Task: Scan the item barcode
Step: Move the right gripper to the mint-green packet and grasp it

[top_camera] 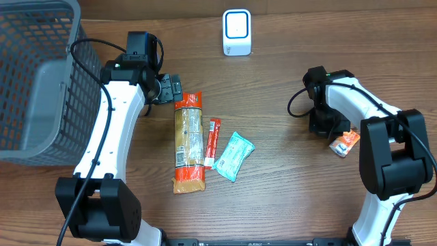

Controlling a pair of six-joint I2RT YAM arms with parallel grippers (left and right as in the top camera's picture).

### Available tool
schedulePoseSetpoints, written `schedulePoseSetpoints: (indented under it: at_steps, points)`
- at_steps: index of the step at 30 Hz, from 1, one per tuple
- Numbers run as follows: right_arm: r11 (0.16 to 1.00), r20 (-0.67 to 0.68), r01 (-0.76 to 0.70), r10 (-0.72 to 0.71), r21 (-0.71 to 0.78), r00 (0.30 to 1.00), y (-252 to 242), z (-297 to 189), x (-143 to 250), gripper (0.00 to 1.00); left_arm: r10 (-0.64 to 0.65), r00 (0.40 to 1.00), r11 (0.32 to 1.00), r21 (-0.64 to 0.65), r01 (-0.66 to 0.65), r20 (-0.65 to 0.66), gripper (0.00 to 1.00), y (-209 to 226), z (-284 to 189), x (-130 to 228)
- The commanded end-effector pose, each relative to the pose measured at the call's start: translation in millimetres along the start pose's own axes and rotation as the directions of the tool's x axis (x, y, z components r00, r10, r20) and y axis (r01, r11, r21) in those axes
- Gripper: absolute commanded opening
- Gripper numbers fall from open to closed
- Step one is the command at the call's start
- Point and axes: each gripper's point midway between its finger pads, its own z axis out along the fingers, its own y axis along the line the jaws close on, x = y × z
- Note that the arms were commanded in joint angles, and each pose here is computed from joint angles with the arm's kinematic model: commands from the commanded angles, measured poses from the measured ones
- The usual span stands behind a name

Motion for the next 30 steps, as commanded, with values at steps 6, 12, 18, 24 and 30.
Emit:
schedulePoseSetpoints:
  at_steps: [6, 12, 18, 24, 30]
  points:
    - [0.934, 0.051, 0.114, -0.102, -0.338, 0.993, 70, -59, 25, 0.27, 0.002, 1.000, 1.000, -0.001, -0.002, 0.028, 1.00, 1, -8, -6]
    - [0.878, 0.194, 0.181, -0.103, -0.443, 0.976, 116, -123, 52, 0.33, 0.002, 1.000, 1.000, -0.001, -0.002, 0.028, 1.00, 1, -8, -6]
    - [0.850, 0.263, 0.258, -0.147, -0.459, 0.953, 159, -145, 83, 0.36, 0.002, 1.000, 1.000, -0.001, -0.002, 0.028, 1.00, 1, -8, -6]
    - [0.826, 0.287, 0.296, -0.171, -0.480, 0.943, 189, -155, 109, 1.00, 0.002, 1.000, 1.000, -0.001, -0.002, 0.028, 1.00, 1, -8, -6]
    - [0.811, 0.286, 0.275, -0.139, -0.516, 0.948, 210, -162, 123, 0.68, 0.002, 1.000, 1.000, -0.001, -0.002, 0.028, 1.00, 1, -8, -6]
